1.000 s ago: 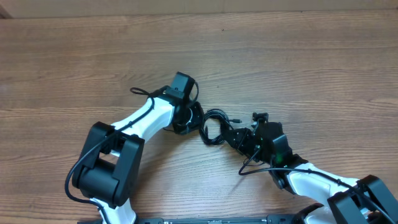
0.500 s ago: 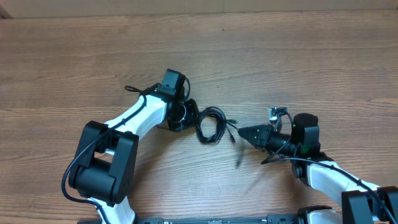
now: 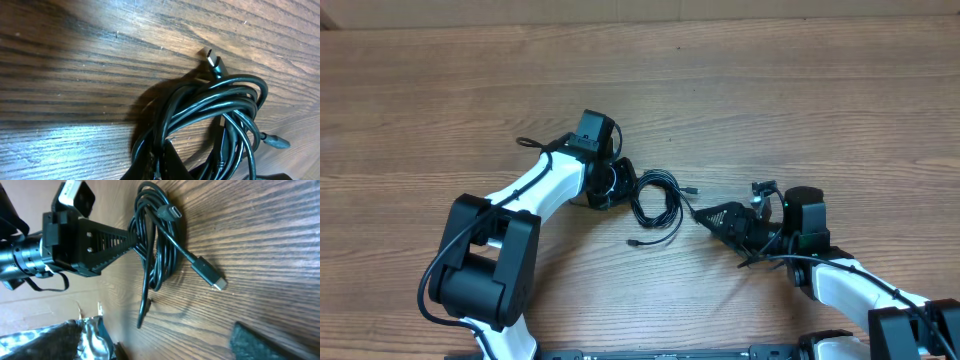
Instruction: Untangle cables
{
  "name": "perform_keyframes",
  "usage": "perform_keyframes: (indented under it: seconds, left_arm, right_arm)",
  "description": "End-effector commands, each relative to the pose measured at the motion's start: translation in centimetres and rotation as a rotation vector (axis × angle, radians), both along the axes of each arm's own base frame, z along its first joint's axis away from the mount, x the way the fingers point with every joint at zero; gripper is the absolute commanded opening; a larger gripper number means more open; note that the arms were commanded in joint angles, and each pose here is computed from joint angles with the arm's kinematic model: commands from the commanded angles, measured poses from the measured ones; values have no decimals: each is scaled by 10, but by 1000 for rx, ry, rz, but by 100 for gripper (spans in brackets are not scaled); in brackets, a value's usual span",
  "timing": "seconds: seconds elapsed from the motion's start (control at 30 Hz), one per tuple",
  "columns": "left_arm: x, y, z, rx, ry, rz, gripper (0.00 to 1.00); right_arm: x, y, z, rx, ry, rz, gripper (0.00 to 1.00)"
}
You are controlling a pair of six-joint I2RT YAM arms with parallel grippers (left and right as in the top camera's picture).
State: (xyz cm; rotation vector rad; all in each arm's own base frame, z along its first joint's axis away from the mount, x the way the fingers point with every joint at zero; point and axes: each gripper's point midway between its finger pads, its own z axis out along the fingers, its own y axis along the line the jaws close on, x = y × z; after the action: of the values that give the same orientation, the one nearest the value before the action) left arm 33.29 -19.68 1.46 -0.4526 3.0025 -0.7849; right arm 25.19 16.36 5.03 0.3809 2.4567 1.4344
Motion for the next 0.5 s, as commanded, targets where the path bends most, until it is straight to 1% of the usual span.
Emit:
perform_keyframes:
  seconds: [0.0, 0.27, 0.47]
  left_arm:
    - [-2, 3, -6, 6, 10, -8, 4]
    - [-3, 1, -5, -4, 27, 14, 4]
    - [-9, -5, -2, -42, 62, 9, 4]
  right_arm:
    - [4, -2, 2, -20, -19, -10, 100]
    - [1, -1, 0, -17, 8, -10, 100]
    - [-1, -1, -1, -15, 18, -7, 100]
